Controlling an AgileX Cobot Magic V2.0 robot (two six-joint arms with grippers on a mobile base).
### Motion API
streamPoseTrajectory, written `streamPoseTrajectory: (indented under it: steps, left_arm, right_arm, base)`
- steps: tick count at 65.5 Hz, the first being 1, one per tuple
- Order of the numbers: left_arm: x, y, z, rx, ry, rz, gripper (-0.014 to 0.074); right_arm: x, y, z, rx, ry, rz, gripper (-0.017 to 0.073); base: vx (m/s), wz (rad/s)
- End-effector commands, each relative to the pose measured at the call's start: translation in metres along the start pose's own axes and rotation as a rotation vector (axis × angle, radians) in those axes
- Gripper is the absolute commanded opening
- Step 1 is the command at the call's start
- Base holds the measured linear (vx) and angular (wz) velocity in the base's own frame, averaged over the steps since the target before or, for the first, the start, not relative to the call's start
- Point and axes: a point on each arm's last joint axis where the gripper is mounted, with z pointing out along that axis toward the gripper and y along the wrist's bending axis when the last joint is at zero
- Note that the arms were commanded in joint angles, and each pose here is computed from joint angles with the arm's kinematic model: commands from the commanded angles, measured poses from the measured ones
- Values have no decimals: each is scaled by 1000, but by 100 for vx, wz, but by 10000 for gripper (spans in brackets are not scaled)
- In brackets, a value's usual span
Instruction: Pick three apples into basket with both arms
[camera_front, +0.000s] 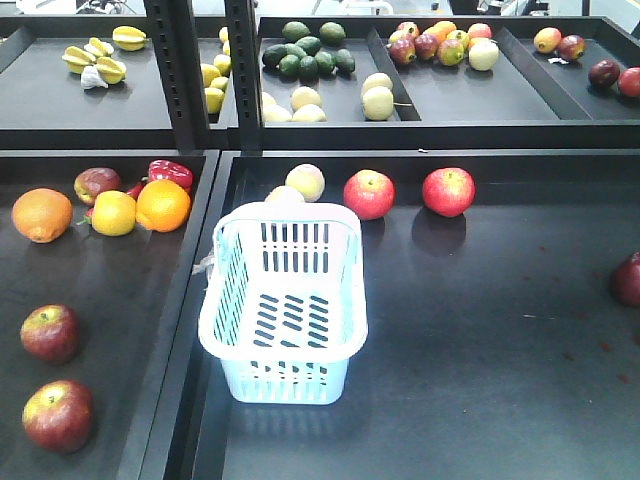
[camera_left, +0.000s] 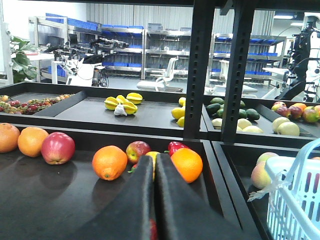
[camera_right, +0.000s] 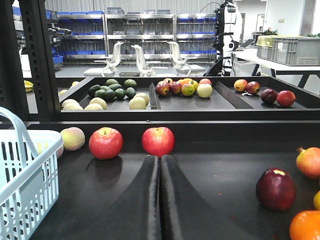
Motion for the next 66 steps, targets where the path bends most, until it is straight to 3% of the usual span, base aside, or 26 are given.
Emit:
streamPoseTrajectory:
  steps: [1,66]
  left_arm:
    - [1,0,-1,9,-61,-15,-6]
    - [1,0,-1,9,-61,-15,-6]
  right_arm:
    - [-2,0,0,2,-69,-16,-5]
    - [-2,0,0,2,-69,-16,-5]
  base:
    - [1,0]
    - [0,0]
